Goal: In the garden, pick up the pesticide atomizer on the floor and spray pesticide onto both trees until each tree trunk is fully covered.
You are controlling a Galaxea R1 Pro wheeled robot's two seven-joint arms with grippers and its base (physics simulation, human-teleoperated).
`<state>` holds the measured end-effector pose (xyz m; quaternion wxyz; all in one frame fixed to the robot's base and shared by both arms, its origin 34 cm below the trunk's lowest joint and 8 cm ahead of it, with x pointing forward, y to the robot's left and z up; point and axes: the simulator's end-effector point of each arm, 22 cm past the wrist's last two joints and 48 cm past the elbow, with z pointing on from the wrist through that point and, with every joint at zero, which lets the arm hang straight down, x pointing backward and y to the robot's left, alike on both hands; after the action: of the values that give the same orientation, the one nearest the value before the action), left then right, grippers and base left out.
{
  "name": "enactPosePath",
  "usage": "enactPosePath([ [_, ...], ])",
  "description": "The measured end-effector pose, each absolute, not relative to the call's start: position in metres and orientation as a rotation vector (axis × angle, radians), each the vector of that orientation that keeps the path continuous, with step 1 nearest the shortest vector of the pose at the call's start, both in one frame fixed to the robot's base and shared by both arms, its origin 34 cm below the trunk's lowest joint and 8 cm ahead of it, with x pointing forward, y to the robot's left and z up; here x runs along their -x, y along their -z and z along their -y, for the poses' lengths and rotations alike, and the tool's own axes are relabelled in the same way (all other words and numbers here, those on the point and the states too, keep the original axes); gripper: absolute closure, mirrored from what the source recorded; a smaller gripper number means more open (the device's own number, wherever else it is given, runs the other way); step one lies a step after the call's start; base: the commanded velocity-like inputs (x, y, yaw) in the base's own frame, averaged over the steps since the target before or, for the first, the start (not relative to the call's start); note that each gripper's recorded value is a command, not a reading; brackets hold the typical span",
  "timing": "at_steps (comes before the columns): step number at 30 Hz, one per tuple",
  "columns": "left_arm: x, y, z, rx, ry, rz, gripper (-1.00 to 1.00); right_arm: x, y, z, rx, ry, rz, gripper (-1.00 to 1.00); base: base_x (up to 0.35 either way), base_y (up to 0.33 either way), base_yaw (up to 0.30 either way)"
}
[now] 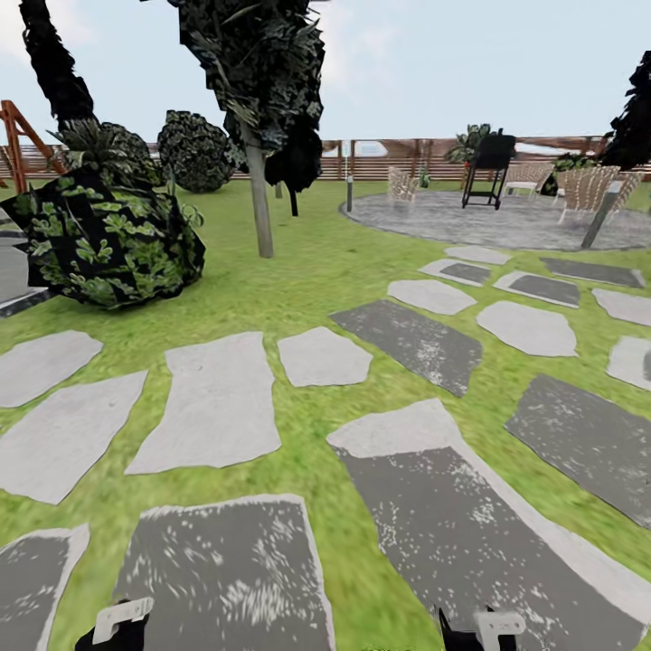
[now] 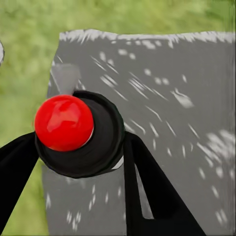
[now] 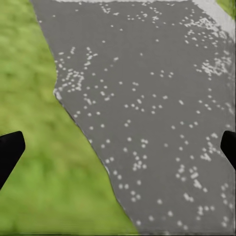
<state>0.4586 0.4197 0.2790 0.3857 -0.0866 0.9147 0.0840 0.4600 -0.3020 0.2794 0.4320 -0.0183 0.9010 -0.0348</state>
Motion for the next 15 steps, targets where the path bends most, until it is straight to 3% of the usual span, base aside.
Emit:
enactPosePath([
  [15,-0.4593,-0.2801,-0.4196,0.221,-0.213,-2.327,1.0,-0.461,-0.2808,0.3018,0.045,0.087,-2.242,-1.0,0.0,0.0,-0.298],
])
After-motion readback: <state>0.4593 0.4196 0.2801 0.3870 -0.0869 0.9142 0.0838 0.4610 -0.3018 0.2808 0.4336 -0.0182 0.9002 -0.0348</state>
